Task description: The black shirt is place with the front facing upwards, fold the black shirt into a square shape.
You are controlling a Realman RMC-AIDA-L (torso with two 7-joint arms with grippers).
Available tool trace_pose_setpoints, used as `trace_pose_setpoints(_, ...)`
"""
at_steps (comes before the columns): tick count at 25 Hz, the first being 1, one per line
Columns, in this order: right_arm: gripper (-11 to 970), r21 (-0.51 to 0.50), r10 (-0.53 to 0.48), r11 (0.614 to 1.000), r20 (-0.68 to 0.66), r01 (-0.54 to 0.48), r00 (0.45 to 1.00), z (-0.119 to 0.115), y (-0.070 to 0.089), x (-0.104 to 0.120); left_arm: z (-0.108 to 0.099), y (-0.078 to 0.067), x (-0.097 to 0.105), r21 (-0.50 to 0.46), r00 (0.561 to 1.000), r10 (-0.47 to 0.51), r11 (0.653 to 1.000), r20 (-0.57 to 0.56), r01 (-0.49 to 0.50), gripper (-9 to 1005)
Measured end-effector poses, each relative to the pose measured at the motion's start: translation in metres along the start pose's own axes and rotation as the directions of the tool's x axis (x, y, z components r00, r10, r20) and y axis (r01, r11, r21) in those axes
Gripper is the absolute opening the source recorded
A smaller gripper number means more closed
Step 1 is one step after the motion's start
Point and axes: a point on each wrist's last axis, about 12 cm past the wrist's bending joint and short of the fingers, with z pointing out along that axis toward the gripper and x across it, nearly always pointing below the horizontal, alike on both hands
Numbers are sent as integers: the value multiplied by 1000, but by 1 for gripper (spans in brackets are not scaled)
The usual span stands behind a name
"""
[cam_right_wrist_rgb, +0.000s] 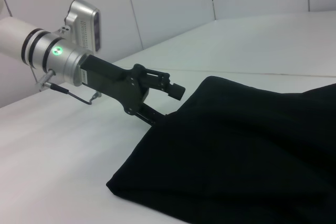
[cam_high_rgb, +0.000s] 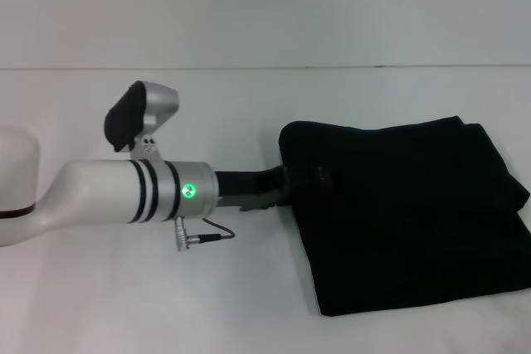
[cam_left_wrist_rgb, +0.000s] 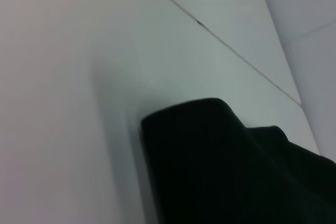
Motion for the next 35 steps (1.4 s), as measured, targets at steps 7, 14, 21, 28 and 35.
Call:
trace_pose_setpoints(7,918,0,6,1000,3,-6,1000,2,-1,-2,8,-6,0,-2,1000,29,1000,-3,-29,897)
trace_pose_setpoints(14,916,6,17,1000,4,-17,1000,2,-4,-4,9,-6,3,-2,997,78,997,-19,-78,863)
trace_pose_setpoints(21,915,8,16,1000,17,-16,1000,3,-5,-5,9,-7,5,24,991,131,991,-11,-131,623)
trace_pose_setpoints(28,915,-4,13,1000,29,-13,1000,4,-4,-8,9,-8,6,28,988,157,987,-11,-156,319)
trace_pose_setpoints(35,915,-8,10,1000,41,-10,999,2,-5,-10,7,-5,6,29,988,156,987,-2,-156,96)
